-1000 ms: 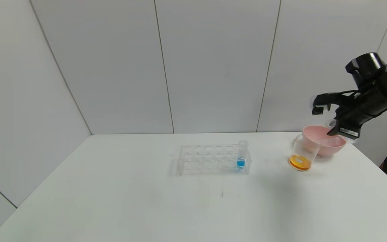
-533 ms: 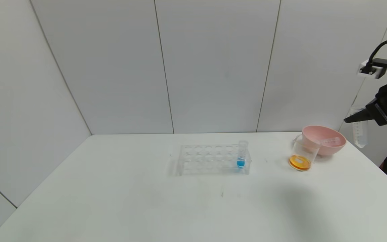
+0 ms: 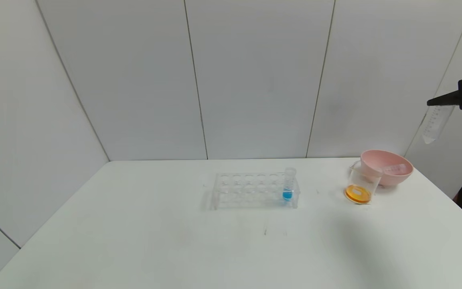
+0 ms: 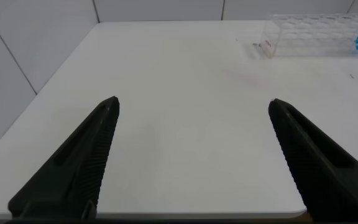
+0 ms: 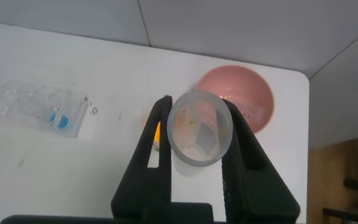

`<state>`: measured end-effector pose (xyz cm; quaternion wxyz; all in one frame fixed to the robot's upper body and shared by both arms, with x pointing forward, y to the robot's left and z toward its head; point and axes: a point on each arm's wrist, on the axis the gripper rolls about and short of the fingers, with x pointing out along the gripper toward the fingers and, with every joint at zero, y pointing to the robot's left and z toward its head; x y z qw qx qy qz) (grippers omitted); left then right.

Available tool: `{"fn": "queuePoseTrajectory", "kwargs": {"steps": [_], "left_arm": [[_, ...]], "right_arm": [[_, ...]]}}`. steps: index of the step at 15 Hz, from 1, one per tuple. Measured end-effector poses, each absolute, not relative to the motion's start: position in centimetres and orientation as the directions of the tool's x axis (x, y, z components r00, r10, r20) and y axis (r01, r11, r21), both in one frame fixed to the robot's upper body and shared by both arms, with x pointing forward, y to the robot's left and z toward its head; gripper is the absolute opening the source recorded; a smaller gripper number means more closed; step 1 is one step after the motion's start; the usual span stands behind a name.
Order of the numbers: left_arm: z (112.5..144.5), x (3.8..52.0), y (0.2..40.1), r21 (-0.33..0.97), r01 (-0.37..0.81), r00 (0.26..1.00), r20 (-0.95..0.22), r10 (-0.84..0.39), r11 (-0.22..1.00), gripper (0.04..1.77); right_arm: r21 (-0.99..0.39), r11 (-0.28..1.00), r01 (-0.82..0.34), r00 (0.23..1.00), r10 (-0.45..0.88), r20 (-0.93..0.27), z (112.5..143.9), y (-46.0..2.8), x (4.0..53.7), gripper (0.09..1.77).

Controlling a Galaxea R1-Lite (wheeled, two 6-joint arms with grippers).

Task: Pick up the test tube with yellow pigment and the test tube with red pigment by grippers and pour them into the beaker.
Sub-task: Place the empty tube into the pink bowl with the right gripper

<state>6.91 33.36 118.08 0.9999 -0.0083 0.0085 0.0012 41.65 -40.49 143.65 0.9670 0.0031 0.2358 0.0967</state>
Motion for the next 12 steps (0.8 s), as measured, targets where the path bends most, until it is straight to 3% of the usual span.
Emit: {"fn": "queuePoseTrajectory", "kwargs": {"steps": [3, 6, 12], "left_arm": [[118.1, 6.9, 33.4, -0.017, -0.003, 1.0, -0.017, 0.002, 1.0, 1.72], [118.1, 6.9, 33.4, -0.017, -0.003, 1.0, -0.017, 0.002, 1.0, 1.72], [118.1, 6.9, 33.4, -0.017, -0.003, 1.0, -0.017, 0.002, 1.0, 1.72]], "right_arm": [[0.095, 0.99, -0.101, 0.918, 0.129, -0.376, 144.0, -41.3, 42.8, 0.52], [0.078, 0.995, 0.055, 0.95, -0.028, -0.312, 143.6, -41.5, 45.0, 0.52], [0.057, 0.968, 0.244, 0.93, -0.217, -0.297, 138.3, -41.1, 50.3, 0.52]]}}
